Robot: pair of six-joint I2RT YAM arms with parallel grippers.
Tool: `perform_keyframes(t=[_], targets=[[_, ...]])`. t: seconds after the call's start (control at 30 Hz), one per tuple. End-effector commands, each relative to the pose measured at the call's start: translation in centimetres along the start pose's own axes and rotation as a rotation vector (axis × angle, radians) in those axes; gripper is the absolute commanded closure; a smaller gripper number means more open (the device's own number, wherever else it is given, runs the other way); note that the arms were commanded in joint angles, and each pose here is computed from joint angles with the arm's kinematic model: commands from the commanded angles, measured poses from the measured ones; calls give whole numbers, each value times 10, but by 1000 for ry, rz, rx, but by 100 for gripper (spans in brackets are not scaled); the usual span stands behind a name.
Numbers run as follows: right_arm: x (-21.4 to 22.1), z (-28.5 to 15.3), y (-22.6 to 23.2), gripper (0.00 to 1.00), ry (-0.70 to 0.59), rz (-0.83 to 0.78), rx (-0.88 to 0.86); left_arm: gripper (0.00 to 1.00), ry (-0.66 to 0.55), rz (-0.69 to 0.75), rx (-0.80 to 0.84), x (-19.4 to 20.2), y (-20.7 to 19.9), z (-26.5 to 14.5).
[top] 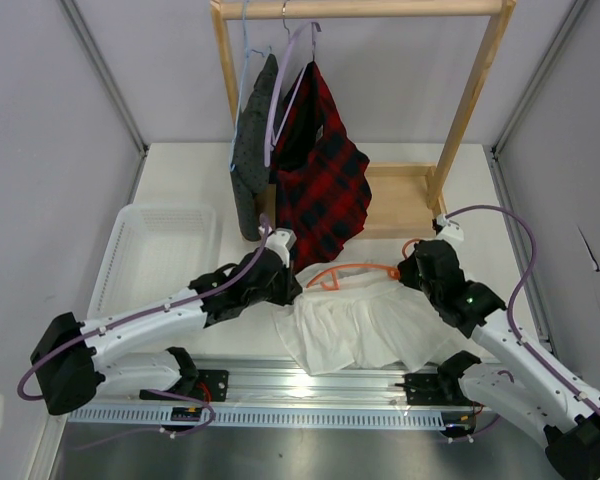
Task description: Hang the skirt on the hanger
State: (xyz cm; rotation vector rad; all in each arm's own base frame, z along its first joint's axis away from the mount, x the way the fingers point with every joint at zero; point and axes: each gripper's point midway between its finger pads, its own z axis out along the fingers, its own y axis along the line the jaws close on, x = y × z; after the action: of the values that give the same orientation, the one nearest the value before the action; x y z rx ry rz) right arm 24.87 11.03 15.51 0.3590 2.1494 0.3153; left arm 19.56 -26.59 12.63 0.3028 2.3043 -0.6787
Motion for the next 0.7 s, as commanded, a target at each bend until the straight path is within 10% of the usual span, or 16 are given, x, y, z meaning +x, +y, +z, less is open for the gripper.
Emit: perform_keyframes(t=[0.0, 0.67], targets=[[-6, 3, -17, 100, -47, -18, 64, 100, -51, 11, -45, -23, 9, -12], [-19, -10, -17, 100, -119, 17, 25, 100, -16, -7, -34, -16, 12, 0]])
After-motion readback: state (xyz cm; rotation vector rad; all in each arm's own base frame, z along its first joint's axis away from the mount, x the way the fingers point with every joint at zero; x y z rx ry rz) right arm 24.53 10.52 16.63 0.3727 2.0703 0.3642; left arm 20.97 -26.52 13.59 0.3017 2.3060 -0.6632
